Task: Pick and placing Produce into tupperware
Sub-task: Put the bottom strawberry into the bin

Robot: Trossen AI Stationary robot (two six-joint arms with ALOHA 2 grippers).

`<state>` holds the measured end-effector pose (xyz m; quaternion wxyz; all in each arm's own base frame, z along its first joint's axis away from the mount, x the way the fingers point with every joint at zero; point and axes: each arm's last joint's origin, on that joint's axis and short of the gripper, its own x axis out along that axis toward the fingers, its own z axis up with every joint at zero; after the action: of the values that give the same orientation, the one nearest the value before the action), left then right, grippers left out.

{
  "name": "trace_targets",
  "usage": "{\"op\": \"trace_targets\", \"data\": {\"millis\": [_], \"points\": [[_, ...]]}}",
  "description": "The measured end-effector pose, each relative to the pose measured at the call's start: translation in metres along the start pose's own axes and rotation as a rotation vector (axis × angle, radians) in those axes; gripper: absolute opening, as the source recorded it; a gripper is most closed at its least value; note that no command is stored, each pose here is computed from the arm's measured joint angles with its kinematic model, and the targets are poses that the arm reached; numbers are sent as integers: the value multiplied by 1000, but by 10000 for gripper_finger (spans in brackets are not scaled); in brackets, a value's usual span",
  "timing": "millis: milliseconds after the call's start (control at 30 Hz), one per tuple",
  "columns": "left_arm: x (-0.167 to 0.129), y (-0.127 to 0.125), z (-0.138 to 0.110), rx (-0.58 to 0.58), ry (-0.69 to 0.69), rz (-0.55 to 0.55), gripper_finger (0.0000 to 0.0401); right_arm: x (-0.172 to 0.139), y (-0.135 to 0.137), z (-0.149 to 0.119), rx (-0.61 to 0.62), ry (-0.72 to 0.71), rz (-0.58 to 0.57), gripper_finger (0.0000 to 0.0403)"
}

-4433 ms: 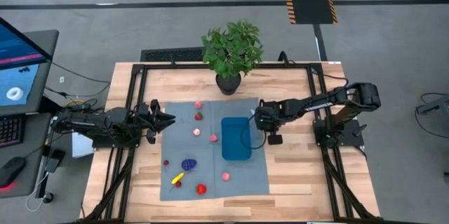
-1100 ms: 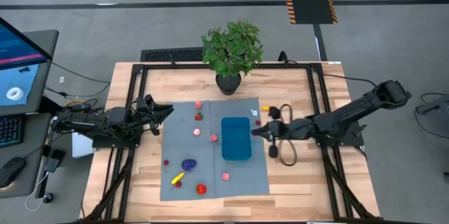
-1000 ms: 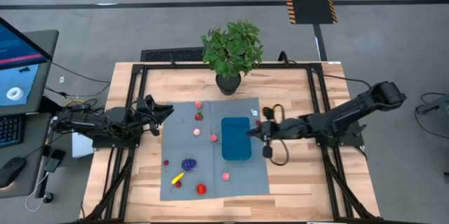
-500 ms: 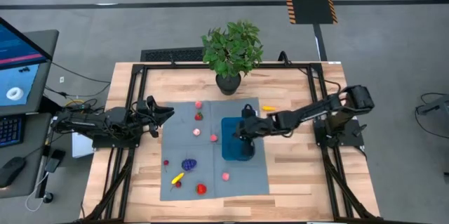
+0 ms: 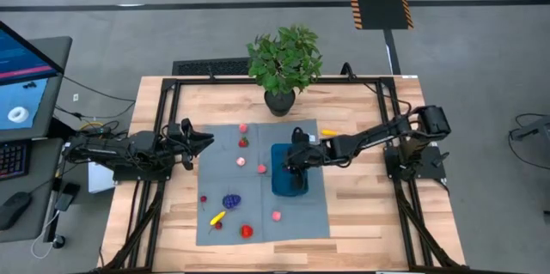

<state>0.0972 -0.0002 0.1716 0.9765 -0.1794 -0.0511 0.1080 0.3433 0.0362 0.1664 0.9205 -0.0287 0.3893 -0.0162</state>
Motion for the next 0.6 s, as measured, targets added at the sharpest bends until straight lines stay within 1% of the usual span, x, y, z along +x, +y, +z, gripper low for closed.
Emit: {"op": "trace_targets", "data": {"millis": [133, 233, 367, 600], "points": [[0, 0, 0, 0, 0, 0, 82, -6, -1, 0, -7, 19, -5, 188], [0, 0, 0, 0, 0, 0, 82, -17, -1, 6, -19, -10, -1, 205], [0, 0, 0, 1, 0, 1, 82, -39, 1, 15, -34, -72, 12, 205], [0, 0, 0, 23, 0, 1, 82, -98, 8, 33, -86, -233, 49, 181]]}}
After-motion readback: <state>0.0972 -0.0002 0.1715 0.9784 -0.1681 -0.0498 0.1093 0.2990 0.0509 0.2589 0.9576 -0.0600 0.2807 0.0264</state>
